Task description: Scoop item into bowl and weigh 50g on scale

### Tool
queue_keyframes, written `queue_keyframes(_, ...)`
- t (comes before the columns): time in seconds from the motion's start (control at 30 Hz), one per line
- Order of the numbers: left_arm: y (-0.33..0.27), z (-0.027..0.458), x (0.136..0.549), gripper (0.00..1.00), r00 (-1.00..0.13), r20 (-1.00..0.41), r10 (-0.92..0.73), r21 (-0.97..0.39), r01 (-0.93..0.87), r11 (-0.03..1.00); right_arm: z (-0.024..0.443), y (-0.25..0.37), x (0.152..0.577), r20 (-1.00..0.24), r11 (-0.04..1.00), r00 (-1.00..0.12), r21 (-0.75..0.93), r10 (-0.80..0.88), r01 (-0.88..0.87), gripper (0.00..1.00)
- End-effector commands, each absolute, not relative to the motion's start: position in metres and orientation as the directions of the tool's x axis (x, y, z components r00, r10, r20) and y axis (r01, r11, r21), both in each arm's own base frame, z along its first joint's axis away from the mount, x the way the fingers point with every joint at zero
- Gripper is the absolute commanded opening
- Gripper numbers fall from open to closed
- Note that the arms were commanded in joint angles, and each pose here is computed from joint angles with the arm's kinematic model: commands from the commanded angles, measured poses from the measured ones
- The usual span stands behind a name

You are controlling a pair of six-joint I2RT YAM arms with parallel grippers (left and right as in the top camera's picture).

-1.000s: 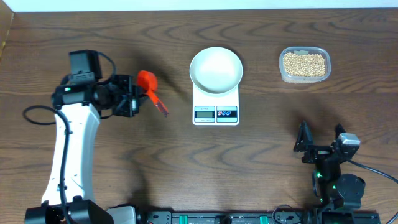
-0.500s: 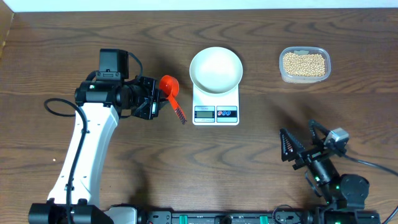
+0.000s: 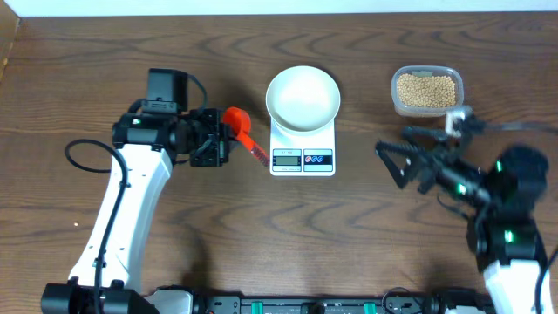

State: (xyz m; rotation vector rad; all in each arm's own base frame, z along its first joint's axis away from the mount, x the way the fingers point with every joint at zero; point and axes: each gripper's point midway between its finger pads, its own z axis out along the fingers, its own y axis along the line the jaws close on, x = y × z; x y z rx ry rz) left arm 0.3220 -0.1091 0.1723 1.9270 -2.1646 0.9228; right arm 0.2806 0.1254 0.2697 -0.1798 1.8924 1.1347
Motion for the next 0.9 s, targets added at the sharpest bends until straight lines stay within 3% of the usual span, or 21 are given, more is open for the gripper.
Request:
queue_keyframes(0.0,-0.120,0.173,0.320,0.07,-0.099,0.460,-0.882,-0.324,-0.944,-0.062,0.272,0.150,0.286,-0.687,0.474,-0.687,0.698,0.235,-0.536,0.99)
queue_keyframes(0.27,-0.147,0.168,0.314,0.07,-0.089,0.387,-0.918,-0.330,-0.943,-0.048,0.236,0.195,0.296,-0.568,0.410,-0.815,0.775,0.118,-0.481,0.99)
queue_keyframes(0.53,-0.153,0.156,0.300,0.07,-0.083,0.285,-0.955,-0.309,-0.951,-0.009,0.221,0.198,0.300,-0.477,0.407,-0.868,0.826,0.138,-0.390,0.99)
queue_keyframes(0.63,-0.159,0.153,0.298,0.07,-0.065,0.288,-0.955,-0.291,-0.956,-0.022,0.216,0.202,0.301,-0.469,0.425,-0.872,0.823,0.137,-0.376,0.82)
queue_keyframes(0.87,-0.166,0.143,0.298,0.07,-0.047,0.290,-0.956,-0.264,-0.964,-0.032,0.207,0.239,0.291,-0.452,0.476,-0.884,0.807,0.119,-0.349,0.74)
